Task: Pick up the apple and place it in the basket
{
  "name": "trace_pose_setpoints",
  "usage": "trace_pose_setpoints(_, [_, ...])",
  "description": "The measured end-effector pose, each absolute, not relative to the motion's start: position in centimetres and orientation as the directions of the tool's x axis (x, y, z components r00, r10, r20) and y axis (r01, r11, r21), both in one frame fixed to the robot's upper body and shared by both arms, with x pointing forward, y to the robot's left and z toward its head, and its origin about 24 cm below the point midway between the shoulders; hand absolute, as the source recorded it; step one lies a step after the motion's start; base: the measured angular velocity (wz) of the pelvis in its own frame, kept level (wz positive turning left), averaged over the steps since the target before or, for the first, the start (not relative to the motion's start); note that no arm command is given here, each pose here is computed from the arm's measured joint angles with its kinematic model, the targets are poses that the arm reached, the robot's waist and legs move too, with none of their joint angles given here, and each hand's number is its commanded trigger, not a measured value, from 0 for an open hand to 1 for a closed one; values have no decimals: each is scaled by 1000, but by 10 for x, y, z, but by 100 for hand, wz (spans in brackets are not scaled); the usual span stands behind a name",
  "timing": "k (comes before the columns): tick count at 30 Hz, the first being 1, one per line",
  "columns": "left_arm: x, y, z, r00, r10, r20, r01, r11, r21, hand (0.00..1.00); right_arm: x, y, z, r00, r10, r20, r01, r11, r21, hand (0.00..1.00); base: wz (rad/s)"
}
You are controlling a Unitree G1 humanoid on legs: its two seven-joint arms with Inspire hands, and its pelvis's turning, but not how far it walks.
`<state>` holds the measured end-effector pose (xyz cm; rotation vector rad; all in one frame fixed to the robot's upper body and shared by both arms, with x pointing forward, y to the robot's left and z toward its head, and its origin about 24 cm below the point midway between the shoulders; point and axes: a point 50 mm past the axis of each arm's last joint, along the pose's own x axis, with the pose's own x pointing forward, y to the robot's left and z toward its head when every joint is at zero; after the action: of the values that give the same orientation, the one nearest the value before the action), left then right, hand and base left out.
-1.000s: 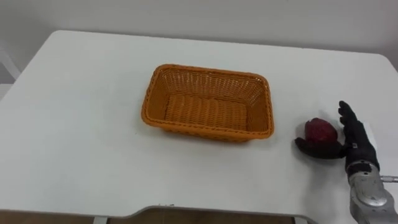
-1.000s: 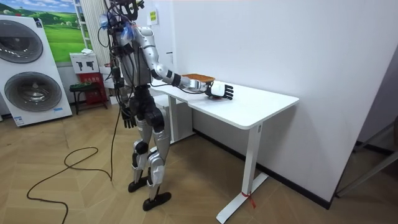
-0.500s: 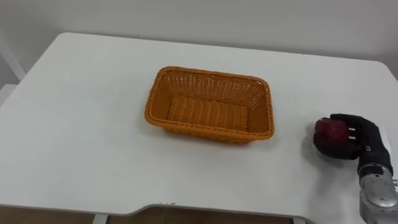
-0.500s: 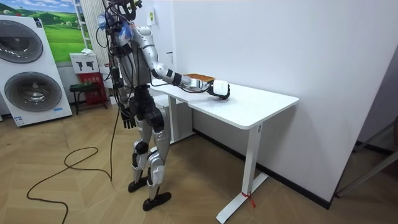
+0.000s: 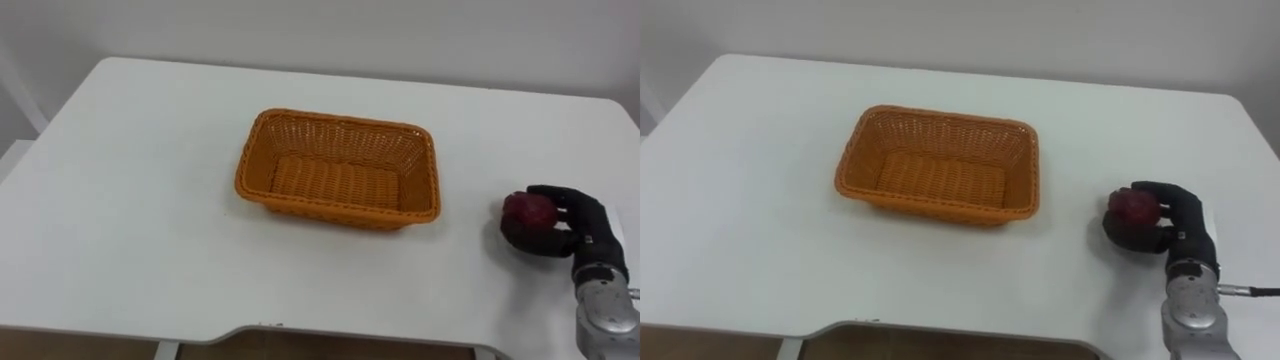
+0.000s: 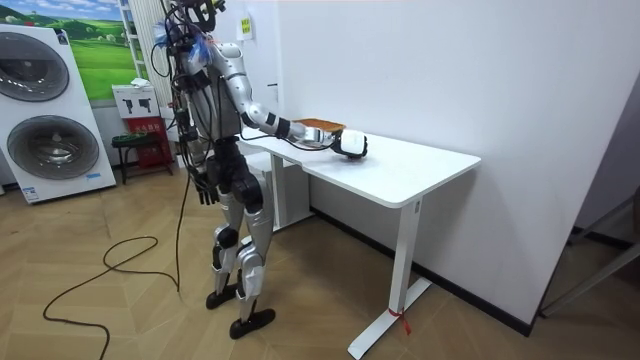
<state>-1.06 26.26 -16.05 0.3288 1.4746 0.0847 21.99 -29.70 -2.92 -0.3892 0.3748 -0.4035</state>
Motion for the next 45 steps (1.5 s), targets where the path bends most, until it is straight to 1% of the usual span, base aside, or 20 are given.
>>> trace_pose_setpoints(4, [-7,262,-161,106,251,-962,151,952,265,0,230,-280,-19,896,-381,-229,260,867,-426,100,-2])
trace_pose_setpoints(8, [-3,261,-161,119,252,-960,151,951,268,0,243,-266,5,940,-319,-121,243,875,-419,100,0])
trace_pose_setpoints(14, [-4,261,-161,120,255,-959,146,951,271,0,252,-251,40,965,-260,35,252,882,-398,100,-1])
trace_pose_setpoints(16, [-5,261,-161,116,254,-960,148,951,270,0,255,-239,58,973,-204,111,231,892,-390,100,-4])
trace_pose_setpoints(20, [-2,261,-161,123,253,-959,151,951,271,0,257,-221,77,974,-122,190,188,904,-383,100,0])
trace_pose_setpoints(27, [0,258,-162,130,250,-960,178,946,270,0,256,-199,78,980,-9,199,103,879,-466,100,0])
trace_pose_setpoints(33, [2,256,-163,134,244,-960,188,945,267,0,255,-183,83,976,98,194,6,878,-478,100,-3])
trace_pose_setpoints(35, [1,256,-163,133,244,-961,187,945,266,0,254,-176,86,970,147,195,-36,877,-479,53,0])
trace_pose_setpoints(36, [1,257,-163,132,244,-961,188,945,266,0,253,-171,87,965,175,195,-61,873,-483,0,0])
trace_pose_setpoints(40, [5,257,-163,138,243,-960,189,945,266,0,251,-160,82,957,251,145,-151,857,-492,0,0])
trace_pose_setpoints(45, [5,257,-163,138,239,-961,189,946,263,0,250,-154,79,949,292,121,-196,844,-499,0,1])
